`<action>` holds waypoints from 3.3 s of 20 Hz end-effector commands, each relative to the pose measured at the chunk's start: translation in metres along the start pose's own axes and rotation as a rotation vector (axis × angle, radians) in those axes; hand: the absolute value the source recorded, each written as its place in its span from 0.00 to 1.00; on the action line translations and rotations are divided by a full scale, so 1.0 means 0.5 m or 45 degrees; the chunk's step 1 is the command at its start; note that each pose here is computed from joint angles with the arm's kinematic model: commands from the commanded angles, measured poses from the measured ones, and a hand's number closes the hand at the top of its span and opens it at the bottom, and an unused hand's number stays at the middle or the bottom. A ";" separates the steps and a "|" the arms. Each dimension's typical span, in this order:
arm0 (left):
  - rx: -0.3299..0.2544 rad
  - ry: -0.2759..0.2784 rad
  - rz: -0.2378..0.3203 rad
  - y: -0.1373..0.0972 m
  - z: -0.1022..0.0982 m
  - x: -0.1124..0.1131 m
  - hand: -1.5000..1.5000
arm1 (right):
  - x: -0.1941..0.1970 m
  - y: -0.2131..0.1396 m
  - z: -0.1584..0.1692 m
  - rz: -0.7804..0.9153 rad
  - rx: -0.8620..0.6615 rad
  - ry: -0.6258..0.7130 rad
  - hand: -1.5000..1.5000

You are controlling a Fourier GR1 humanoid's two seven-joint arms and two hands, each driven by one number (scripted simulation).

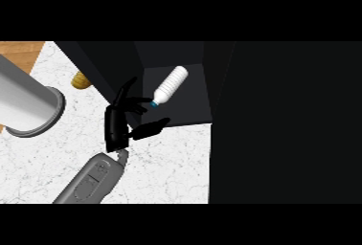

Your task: Pick up the bottled water, place it into the cabinet and close the cabinet

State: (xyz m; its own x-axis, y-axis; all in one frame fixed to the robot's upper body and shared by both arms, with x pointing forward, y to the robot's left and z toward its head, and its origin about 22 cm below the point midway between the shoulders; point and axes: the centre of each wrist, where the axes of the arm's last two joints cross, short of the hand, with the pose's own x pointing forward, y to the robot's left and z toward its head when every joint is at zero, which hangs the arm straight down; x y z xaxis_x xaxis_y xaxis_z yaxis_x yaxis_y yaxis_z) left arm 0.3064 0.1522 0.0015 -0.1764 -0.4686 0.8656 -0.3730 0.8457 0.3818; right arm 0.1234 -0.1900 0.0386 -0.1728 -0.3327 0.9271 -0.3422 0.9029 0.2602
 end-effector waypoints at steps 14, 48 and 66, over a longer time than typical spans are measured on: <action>-0.186 -0.077 0.534 -0.004 -0.134 0.107 0.00 | 0.005 0.006 0.027 0.020 -0.041 -0.013 0.00; -0.467 -0.096 1.057 0.158 0.165 0.169 0.00 | 0.021 -0.007 0.043 0.137 -0.043 0.004 0.00; -0.320 -0.152 1.045 0.347 0.262 0.125 0.00 | 0.101 0.126 0.045 0.257 0.570 0.167 1.00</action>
State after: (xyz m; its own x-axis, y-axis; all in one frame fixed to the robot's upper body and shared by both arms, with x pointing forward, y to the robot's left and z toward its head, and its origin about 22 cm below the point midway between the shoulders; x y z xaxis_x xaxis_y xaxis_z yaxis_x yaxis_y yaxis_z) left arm 0.1254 0.2177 0.0830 -0.3905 0.3105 0.8666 0.1376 0.9505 -0.2786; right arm 0.0935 -0.1898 0.0871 -0.2307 -0.0340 0.9724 -0.5627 0.8200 -0.1048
